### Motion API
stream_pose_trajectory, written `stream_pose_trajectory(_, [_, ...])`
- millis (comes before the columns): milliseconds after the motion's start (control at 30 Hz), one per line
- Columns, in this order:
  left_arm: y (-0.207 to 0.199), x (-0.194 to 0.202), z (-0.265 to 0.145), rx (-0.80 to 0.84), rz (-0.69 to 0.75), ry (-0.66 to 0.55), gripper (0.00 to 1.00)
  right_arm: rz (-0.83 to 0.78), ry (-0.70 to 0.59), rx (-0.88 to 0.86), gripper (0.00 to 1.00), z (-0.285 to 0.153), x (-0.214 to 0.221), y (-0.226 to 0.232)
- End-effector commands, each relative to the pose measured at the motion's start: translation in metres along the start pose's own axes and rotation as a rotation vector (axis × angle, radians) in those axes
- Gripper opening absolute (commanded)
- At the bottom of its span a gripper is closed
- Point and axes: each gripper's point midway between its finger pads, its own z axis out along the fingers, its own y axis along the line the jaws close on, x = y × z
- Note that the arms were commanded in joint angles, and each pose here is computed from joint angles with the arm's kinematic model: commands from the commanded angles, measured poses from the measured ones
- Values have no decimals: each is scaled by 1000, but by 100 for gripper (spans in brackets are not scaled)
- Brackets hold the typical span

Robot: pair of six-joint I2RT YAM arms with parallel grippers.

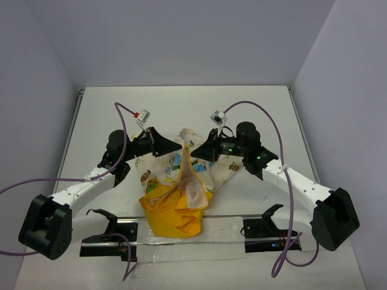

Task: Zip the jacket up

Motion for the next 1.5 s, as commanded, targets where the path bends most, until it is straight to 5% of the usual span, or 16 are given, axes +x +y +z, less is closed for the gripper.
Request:
stream_pose_trajectory(0, [-16, -6, 2, 61, 47, -20, 0, -57, -33, -38, 0, -3, -11, 15])
stream_pose_trajectory(1467, [-9, 1, 4, 53, 38, -5, 0, -71, -69, -31, 0, -3, -25, 19])
